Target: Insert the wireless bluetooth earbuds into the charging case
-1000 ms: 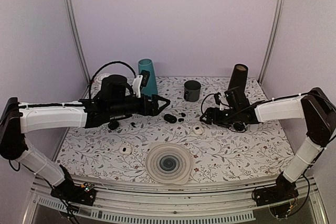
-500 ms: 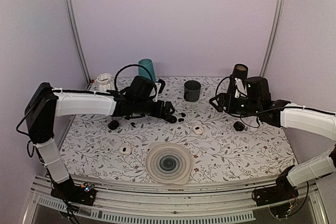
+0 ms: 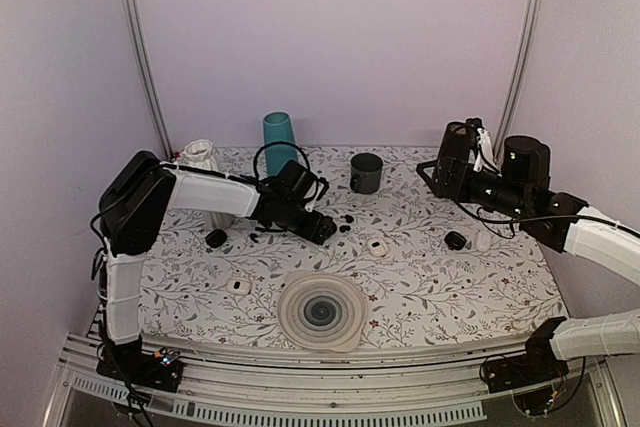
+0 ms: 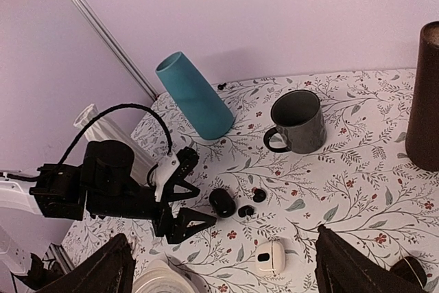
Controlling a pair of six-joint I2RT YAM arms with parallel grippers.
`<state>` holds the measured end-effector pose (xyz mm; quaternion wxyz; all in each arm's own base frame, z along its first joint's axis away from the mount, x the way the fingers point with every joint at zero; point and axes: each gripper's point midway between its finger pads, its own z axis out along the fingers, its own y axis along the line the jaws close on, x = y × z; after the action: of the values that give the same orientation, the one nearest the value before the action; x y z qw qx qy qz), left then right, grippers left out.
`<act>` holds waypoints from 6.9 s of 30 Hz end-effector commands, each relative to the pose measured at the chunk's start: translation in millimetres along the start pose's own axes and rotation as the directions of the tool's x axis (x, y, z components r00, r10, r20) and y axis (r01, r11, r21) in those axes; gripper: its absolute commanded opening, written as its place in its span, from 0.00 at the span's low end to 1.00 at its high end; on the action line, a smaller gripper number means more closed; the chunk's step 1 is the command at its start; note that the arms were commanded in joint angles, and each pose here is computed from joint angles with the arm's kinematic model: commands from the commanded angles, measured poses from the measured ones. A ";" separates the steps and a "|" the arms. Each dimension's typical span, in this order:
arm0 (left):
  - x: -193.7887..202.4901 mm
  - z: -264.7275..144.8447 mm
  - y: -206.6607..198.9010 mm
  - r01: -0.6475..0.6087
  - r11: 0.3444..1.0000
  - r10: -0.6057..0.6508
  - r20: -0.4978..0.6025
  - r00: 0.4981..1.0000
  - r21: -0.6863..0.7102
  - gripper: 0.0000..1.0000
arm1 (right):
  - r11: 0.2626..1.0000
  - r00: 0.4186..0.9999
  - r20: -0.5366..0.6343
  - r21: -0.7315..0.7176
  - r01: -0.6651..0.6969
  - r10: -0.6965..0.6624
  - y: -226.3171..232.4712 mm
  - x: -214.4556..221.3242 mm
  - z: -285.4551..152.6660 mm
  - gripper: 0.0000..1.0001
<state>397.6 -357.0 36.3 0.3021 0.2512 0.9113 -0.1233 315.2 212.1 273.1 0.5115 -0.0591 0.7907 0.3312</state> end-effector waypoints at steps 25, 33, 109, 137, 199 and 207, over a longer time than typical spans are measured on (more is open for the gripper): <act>11.0 41.4 0.3 0.015 0.999 -0.013 -0.061 0.998 0.046 0.86 | 1.000 1.000 0.007 0.022 -0.017 0.017 -5.6 2.3 -11.3 0.92; 9.3 44.6 -2.8 0.037 0.998 -0.034 -0.055 0.998 0.047 0.89 | 1.000 1.000 -0.004 0.022 -0.017 0.017 -6.3 4.9 -8.0 0.92; -74.5 -198.9 -159.6 -0.568 0.818 0.395 0.635 0.664 0.085 0.42 | 0.909 0.881 -0.469 -0.391 -0.145 -0.061 106.1 91.9 56.6 0.46; -64.9 -209.0 -155.4 -0.524 0.840 0.319 0.654 0.686 0.140 0.93 | 0.905 0.934 -0.351 -0.416 -0.093 -0.066 120.2 62.4 50.9 0.03; -75.0 -315.2 -153.6 -0.415 0.447 -0.233 0.551 0.801 0.792 0.29 | 0.726 0.941 -0.123 -0.670 0.156 -0.316 196.4 41.5 12.1 0.04; -72.4 -314.7 -157.8 -0.420 0.430 -0.222 0.545 0.809 0.799 0.27 | 0.730 0.940 -0.128 -0.665 0.156 -0.318 195.1 42.4 13.7 0.04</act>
<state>222.9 -394.2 326.6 0.3937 0.3504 0.5770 -0.6239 216.1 377.1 320.8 0.3934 -0.3706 0.6677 0.5119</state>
